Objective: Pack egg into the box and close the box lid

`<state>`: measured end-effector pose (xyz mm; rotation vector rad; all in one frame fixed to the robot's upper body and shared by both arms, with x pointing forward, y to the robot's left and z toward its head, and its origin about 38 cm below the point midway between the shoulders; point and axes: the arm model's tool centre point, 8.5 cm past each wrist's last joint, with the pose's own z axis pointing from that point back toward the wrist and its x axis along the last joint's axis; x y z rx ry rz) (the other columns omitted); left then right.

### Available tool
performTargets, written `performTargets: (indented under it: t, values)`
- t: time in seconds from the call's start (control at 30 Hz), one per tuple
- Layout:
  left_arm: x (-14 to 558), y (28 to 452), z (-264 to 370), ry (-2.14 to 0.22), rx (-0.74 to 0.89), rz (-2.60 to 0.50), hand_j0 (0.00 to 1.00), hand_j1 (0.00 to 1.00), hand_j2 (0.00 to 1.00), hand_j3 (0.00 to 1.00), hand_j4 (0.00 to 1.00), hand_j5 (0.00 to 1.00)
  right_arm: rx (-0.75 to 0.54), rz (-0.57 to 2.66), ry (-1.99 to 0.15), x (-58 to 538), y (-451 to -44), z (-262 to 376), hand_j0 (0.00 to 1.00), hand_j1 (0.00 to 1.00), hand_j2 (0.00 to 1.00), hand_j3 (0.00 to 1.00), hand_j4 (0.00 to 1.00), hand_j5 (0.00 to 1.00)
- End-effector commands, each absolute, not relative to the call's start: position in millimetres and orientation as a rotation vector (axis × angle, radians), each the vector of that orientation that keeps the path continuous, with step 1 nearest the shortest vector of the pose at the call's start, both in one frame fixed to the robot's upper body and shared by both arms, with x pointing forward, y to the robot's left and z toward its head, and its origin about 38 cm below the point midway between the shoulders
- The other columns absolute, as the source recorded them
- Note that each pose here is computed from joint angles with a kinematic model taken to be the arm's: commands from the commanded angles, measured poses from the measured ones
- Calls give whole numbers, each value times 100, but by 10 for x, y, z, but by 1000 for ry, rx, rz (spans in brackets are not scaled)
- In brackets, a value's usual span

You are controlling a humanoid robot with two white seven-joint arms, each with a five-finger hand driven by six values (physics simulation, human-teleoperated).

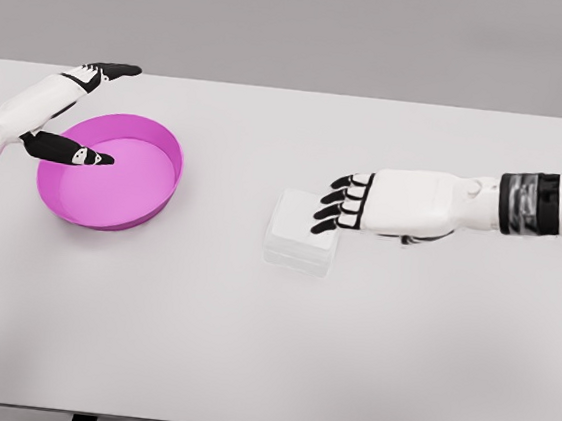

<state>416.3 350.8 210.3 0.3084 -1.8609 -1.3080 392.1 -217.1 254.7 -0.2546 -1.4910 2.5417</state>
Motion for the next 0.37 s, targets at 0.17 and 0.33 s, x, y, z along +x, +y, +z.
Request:
performTargets:
  t: [0.17, 0.33]
  values:
    - [4163, 3514, 2112, -1866, 305, -1299, 100, 100, 100, 100, 100, 100, -447, 2369, -1403, 4237, -2849, 2780, 100, 100, 100, 100, 100, 100]
    - [4164, 3506, 2107, -1866, 302, -1299, 100, 100, 100, 100, 100, 100, -535, 2122, -1196, 4582, -3774, 2563, 100, 100, 100, 100, 100, 100]
